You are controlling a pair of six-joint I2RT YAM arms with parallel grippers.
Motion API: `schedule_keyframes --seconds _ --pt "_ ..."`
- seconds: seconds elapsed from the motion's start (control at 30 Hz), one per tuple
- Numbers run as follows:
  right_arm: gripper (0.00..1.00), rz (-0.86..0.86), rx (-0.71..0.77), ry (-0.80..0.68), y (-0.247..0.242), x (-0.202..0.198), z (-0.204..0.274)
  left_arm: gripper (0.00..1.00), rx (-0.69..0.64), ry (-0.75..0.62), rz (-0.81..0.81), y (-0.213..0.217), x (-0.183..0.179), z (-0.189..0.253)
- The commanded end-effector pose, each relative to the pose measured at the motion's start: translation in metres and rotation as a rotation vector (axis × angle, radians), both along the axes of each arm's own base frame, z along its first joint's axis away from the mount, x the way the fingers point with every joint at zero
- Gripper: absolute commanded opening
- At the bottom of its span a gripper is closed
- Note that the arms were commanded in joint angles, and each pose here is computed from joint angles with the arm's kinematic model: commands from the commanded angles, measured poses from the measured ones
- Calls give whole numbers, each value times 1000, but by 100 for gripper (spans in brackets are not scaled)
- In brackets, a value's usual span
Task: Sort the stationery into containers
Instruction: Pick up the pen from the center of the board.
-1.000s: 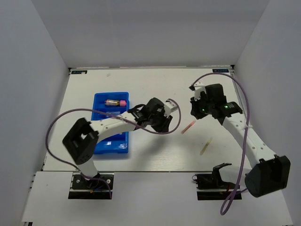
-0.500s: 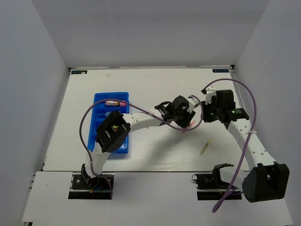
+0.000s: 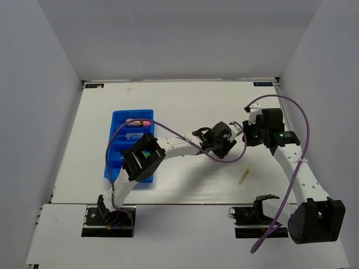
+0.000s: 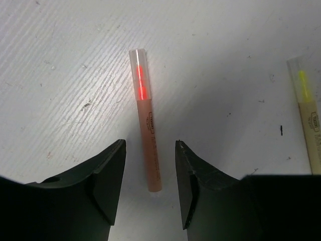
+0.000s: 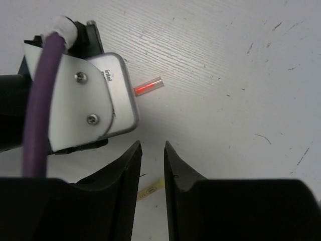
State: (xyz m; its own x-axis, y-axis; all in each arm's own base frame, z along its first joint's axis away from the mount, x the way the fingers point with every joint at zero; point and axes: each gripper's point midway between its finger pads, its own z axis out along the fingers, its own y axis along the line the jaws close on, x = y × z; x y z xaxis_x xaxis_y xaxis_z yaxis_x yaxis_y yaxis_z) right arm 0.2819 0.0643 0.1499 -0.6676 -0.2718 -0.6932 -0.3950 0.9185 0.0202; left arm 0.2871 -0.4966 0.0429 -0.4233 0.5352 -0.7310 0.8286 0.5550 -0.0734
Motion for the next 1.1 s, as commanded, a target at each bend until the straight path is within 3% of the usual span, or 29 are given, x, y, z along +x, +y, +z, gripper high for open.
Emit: schedule_keyframes --seconds 0.0,0.27,0.47,0.6,0.63,0.7,0.77,0.8,0.83,0.87,1.07 --pt "28 16 24 -56 3 4 13 55 -2 -41 8 -7 3 5" --pt "28 15 32 -46 2 3 12 53 77 -62 10 4 -2 -20" --pt "28 8 47 -45 0 2 14 32 153 -40 18 22 -6 -40" --pt "28 8 57 -42 1 1 14 13 224 8 23 49 -20 -65" --pt "28 7 62 -46 1 1 16 4 226 8 29 53 -19 -66" --pt "30 10 67 -40 1 0 14 1 241 28 40 68 -25 -71" --pt "40 8 73 -40 1 0 15 1 210 18 57 71 -24 -56" --pt "50 22 76 -41 2 0 16 1 232 33 58 83 -30 -64" --pt "68 31 82 -32 3 -2 14 1 178 2 66 81 -25 -33" --pt "73 37 84 -30 4 -2 14 1 179 -1 57 86 -28 -29" --pt "75 47 98 -21 6 -4 14 1 64 -97 9 107 -38 71"
